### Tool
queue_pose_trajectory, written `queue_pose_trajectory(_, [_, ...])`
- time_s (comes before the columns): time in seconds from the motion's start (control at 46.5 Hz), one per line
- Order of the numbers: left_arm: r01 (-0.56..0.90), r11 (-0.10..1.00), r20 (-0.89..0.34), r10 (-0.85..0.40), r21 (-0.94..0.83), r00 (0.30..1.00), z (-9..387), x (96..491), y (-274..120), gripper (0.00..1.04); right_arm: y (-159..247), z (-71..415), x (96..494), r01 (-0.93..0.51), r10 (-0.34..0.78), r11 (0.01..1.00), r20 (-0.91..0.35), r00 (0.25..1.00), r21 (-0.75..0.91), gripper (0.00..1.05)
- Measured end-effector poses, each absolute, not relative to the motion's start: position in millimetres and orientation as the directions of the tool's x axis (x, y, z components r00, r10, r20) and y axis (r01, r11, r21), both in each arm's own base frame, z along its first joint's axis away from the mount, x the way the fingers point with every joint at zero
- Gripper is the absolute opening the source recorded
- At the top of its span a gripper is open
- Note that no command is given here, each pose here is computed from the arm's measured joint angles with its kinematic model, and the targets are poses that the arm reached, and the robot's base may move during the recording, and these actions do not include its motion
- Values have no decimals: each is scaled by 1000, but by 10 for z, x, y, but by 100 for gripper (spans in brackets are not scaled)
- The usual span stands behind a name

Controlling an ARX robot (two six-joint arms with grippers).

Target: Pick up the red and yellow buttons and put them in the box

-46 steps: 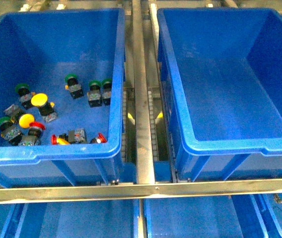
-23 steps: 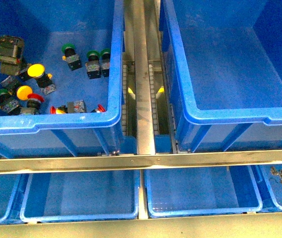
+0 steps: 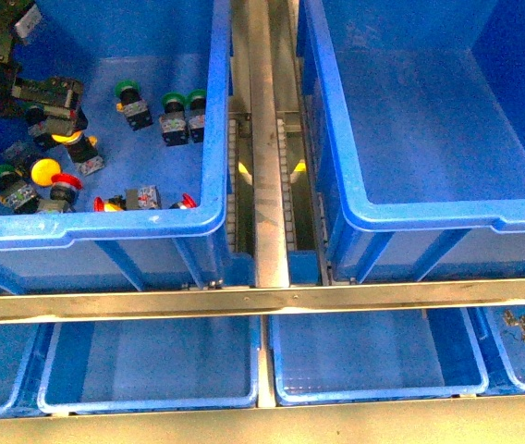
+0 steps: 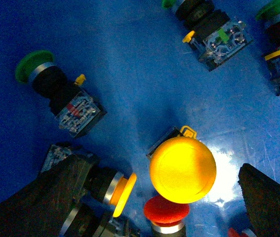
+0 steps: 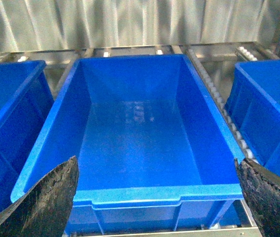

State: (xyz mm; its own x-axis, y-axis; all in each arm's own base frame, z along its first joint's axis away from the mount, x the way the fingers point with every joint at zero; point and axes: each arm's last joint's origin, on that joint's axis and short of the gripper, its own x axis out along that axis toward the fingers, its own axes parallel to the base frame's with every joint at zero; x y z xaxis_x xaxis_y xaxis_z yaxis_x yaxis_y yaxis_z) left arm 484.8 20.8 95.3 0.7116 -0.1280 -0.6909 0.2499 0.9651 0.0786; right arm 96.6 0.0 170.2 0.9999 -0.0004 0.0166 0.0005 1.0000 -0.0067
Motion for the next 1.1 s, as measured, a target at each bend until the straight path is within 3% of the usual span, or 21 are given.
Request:
queue_pose_trajectory(0.323, [270, 962, -722, -152, 50, 676, 690, 4906, 203, 97, 0, 1702, 966, 0, 0, 1000, 17, 1000, -7, 97])
queue_pose_trajectory(0.817, [267, 963, -712, -164, 34, 682, 660, 5009, 198, 97, 0, 1702, 966, 0, 0, 1000, 17, 1000, -7, 97])
queue_pose_trajectory(1.097, [269, 963, -707, -184, 9, 683, 665, 5021, 145, 44, 0, 1702, 966, 0, 0, 1000, 17, 1000, -7, 97])
